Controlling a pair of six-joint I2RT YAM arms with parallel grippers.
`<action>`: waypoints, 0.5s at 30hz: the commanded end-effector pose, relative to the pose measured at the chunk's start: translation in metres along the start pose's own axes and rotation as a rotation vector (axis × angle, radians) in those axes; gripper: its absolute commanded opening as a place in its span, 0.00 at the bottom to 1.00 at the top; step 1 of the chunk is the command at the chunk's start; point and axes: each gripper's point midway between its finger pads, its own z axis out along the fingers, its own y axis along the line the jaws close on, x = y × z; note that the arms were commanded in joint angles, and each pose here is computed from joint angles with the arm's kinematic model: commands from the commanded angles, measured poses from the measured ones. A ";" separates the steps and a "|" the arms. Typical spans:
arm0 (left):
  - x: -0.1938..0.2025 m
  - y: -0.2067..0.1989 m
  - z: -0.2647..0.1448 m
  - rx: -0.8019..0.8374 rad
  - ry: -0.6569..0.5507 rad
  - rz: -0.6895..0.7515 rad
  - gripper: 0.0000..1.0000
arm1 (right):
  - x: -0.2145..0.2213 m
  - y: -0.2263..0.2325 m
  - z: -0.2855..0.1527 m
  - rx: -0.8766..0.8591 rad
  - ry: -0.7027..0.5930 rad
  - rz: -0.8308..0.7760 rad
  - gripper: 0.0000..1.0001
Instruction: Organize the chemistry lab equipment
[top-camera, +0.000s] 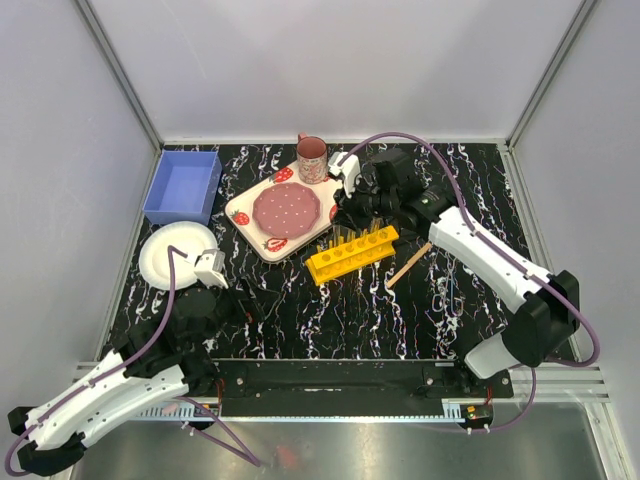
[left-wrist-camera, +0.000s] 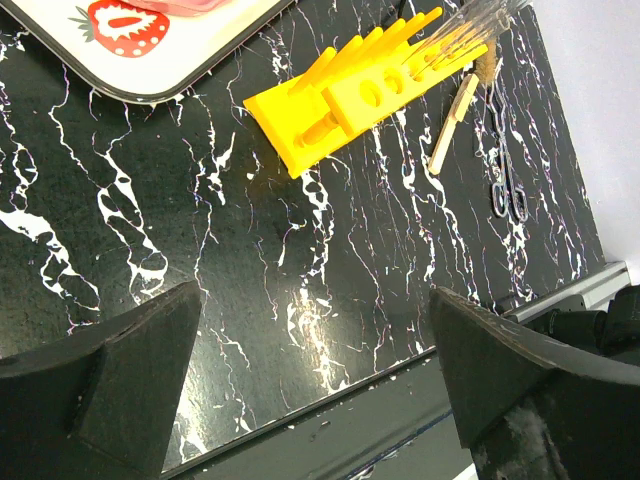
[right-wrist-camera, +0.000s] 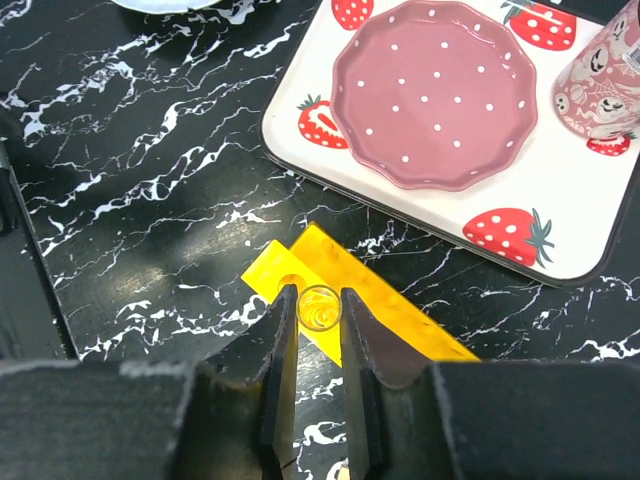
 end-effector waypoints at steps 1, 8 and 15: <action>-0.007 -0.002 0.000 0.004 -0.029 -0.019 0.99 | -0.015 -0.006 0.006 0.031 -0.057 -0.045 0.24; -0.006 -0.002 0.000 0.008 -0.030 -0.027 0.99 | -0.005 -0.007 0.008 0.040 -0.040 -0.054 0.24; -0.007 -0.003 0.000 0.010 -0.030 -0.025 0.99 | 0.008 -0.004 0.010 0.031 -0.019 -0.037 0.24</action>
